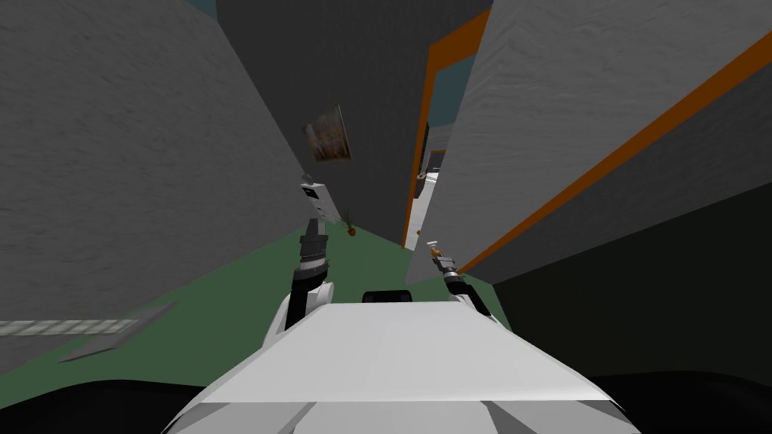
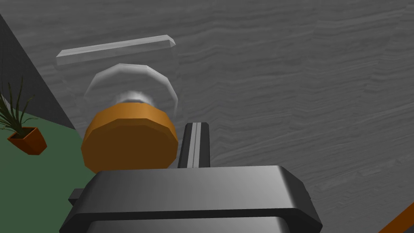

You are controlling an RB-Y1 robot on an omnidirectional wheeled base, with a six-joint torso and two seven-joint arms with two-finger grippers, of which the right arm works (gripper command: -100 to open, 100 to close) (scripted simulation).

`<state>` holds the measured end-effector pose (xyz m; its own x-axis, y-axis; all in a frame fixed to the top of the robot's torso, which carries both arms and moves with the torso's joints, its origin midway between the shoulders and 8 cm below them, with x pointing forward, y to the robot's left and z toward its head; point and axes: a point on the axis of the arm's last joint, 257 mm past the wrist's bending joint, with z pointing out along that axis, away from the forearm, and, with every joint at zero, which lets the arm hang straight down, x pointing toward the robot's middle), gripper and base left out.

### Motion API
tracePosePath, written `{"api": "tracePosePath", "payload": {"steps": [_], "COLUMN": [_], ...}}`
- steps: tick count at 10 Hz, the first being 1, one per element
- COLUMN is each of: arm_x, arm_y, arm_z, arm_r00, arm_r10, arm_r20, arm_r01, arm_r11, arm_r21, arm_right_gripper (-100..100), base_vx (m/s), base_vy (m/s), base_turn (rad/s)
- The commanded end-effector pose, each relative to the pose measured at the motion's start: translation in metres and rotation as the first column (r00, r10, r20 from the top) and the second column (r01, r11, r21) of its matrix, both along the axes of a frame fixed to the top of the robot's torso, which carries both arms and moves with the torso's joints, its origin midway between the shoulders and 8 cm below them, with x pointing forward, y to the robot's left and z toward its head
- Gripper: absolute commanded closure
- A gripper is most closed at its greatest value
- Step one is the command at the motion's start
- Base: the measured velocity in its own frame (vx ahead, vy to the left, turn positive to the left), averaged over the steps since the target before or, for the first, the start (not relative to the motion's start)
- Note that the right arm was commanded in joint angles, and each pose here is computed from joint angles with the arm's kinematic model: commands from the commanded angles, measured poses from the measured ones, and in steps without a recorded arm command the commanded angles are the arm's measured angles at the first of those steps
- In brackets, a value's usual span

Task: Pull the door open

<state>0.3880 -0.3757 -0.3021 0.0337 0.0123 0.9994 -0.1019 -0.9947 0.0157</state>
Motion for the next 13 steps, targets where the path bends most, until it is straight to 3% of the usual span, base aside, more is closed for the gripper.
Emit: {"api": "tracePosePath", "payload": {"steps": [1, 13], "arm_x": [0.002, 0.002], "arm_y": [0.016, 0.027], "arm_z": [0.002, 0.005], "arm_r00": [0.9994, 0.9978], "arm_r10": [0.031, 0.06], "arm_r20": [0.012, 0.028], "arm_r01": [-0.031, -0.061], "arm_r11": [0.999, 0.998], "arm_r21": [0.012, 0.012], "arm_right_gripper": [-100, -100], "base_vx": [-0.091, -0.045], "base_vy": [-0.045, -0.022], "base_turn": [0.094, 0.03]}}
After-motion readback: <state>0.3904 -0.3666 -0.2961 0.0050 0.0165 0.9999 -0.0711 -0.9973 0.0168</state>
